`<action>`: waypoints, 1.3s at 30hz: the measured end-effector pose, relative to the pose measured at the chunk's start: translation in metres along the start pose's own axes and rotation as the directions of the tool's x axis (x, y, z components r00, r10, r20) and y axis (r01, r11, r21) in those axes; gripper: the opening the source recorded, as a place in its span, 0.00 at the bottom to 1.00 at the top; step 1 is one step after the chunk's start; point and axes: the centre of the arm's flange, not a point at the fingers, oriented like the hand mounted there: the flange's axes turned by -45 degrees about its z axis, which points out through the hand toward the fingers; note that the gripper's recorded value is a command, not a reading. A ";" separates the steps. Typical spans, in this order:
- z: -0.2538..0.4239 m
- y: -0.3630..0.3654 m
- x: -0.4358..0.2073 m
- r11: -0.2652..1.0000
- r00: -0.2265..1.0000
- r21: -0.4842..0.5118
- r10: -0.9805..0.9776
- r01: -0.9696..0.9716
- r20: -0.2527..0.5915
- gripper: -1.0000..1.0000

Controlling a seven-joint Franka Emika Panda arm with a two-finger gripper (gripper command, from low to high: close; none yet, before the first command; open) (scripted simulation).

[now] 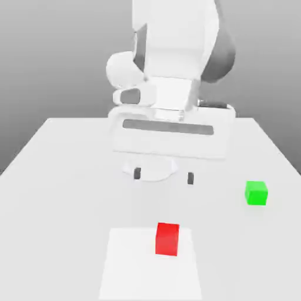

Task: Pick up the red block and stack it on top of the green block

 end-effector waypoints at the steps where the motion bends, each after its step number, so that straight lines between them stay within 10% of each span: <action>1: 0.024 -0.001 -0.015 1.000 0.999 0.007 0.008 -0.009 0.046 0.50; 13: 0.127 -0.006 -0.059 0.999 0.990 0.026 0.028 -0.032 0.141 0.50; 14: 0.133 -0.006 -0.061 0.999 0.989 0.025 0.027 -0.031 0.143 0.00; 31: 0.075 -0.005 -0.052 0.999 0.990 0.025 0.025 -0.029 0.142 0.00; 39: 0.026 -0.133 -0.111 0.996 0.988 0.046 -0.083 0.077 0.129 0.00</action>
